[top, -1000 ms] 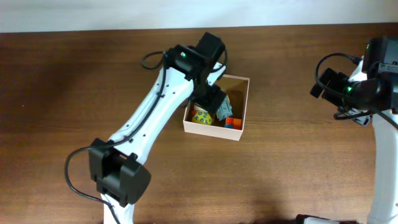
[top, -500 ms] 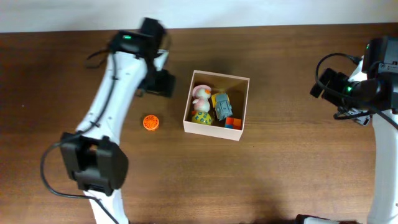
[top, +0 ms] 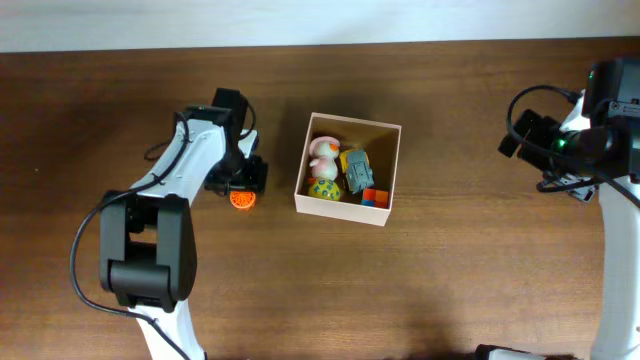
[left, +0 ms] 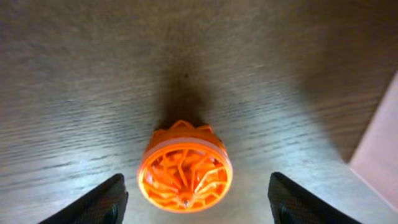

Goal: Pack container
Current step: 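Move the left gripper to the orange ball and grasp it, then carry the orange ball into the box and release it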

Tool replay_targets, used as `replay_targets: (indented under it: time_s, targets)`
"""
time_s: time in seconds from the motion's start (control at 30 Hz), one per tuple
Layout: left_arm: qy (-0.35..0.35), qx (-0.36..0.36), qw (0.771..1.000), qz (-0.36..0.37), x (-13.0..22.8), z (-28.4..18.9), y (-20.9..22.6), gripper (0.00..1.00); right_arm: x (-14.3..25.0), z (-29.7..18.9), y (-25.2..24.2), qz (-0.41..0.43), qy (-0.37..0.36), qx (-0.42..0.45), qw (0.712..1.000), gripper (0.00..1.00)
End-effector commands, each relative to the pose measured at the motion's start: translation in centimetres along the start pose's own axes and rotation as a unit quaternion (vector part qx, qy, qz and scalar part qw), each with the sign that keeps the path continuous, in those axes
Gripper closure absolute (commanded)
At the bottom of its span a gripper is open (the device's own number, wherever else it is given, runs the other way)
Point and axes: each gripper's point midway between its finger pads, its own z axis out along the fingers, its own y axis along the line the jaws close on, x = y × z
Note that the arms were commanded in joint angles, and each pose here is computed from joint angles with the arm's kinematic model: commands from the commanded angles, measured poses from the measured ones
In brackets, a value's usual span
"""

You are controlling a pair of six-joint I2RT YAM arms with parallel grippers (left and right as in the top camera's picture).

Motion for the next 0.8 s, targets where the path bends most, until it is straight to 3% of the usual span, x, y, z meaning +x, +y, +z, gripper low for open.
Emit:
replay_targets:
  time_s: [0.0, 0.3, 0.77]
  targets:
    - [0.012, -0.004, 1.000, -0.004, 1.0, 1.2, 0.3, 0.26, -0.3, -0.2, -0.2, 0.008, -0.004, 0.000, 1.000, 0.01]
    - [0.002, -0.004, 1.000, -0.003, 1.0, 2.3, 0.3, 0.25, -0.3, -0.2, -0.2, 0.008, -0.004, 0.000, 1.000, 0.01]
    - [-0.004, -0.004, 1.000, -0.003, 0.7, 2.3, 0.3, 0.46, -0.3, -0.2, -0.2, 0.008, -0.004, 0.000, 1.000, 0.02]
